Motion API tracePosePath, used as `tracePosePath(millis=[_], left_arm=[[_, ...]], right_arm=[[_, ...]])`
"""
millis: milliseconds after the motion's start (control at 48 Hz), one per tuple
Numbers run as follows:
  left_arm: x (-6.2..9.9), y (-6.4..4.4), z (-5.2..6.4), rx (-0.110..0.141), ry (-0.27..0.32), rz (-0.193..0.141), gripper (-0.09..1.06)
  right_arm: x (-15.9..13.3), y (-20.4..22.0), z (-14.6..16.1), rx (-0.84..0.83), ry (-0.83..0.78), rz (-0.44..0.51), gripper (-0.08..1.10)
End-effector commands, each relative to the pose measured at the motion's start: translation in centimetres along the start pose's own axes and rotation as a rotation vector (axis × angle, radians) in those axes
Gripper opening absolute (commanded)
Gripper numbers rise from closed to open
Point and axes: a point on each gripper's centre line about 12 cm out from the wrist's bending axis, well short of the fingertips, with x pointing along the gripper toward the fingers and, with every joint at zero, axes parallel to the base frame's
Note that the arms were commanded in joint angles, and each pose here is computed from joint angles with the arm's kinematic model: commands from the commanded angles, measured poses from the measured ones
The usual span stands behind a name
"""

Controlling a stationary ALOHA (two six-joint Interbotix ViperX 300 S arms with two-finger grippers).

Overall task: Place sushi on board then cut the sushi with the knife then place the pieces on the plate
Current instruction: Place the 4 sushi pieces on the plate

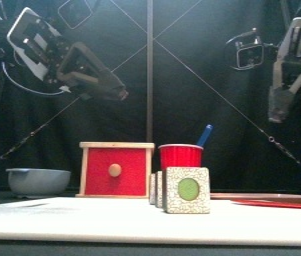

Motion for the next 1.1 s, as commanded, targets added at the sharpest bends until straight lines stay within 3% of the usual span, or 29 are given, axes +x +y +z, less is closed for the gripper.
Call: tracePosePath(millis=[21,458,1104], left_arm=[[-0.1,0.3,0.0,-0.023,-0.003,0.016,0.63],[-0.5,0.4,-2.0,-0.023,0.056,0.019,0.63],[-1.1,0.8,-4.2,-0.012,0.128,0.025,0.63]], right_arm=[[1.3,0.8,2.6,-0.08,-0.041,-0.014,0.68],[9.4,1.0,7.2,-0.266,0.004,-0.122,0.83],[14.0,0.6,9.1,-0.271,0.061,-0.177,0.84]])
